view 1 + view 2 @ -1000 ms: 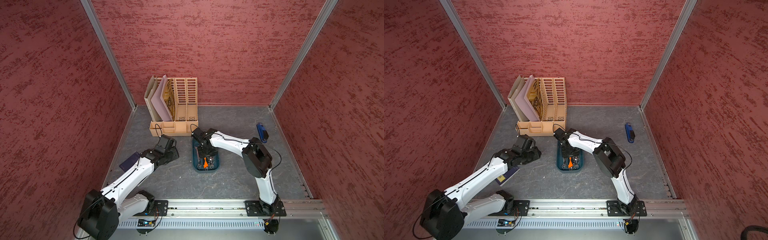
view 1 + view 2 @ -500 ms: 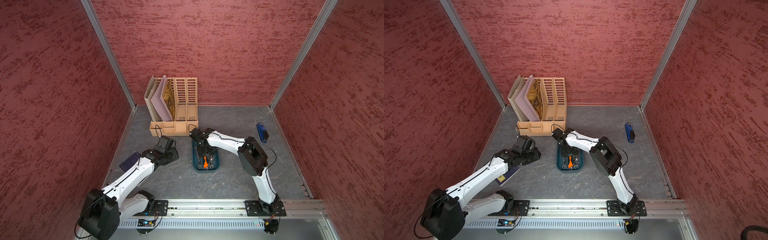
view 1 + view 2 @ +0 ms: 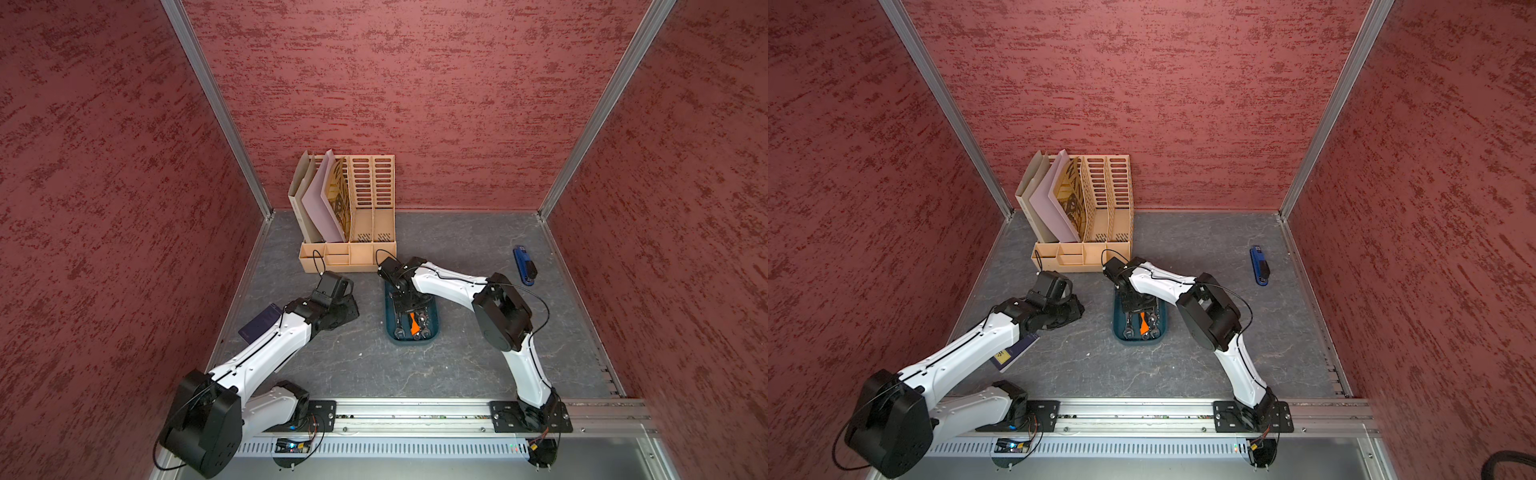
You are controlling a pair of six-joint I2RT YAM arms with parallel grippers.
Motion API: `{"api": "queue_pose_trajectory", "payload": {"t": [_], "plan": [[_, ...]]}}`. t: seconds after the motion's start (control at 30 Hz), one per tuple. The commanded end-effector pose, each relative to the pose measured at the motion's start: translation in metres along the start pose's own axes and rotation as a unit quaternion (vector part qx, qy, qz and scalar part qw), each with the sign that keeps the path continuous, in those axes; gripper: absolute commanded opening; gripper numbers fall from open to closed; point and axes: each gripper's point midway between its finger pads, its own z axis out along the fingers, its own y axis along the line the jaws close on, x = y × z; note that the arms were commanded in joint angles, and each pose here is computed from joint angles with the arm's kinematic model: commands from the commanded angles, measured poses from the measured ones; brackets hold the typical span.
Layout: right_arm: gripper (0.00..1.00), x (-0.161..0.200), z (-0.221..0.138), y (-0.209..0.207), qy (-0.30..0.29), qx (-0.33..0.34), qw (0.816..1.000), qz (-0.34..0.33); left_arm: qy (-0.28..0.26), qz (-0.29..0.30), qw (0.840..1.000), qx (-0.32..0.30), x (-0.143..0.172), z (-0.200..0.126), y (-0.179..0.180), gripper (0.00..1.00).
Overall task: Take out the wrench from the storage box
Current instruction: Pick up the wrench from the storage box.
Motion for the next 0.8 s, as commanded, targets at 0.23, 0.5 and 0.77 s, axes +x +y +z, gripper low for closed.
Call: {"api": "queue_pose_trajectory", "payload": {"t": [0.23,0.5,0.77], "plan": [[0.21,-0.004,-0.03,-0.002,-0.03,-0.01,0.999,-0.01,0.003,-0.005,1.0,0.007,0.001,0.004,0.0,0.29],[0.16,-0.011,-0.065,-0.003,-0.066,-0.03,0.997,-0.012,0.004,-0.006,1.0,0.008,0.001,0.004,0.0,0.29],[0.13,-0.016,-0.096,-0.008,-0.095,-0.041,0.994,-0.014,0.005,-0.006,1.0,0.009,0.002,0.002,-0.001,0.29]]}}
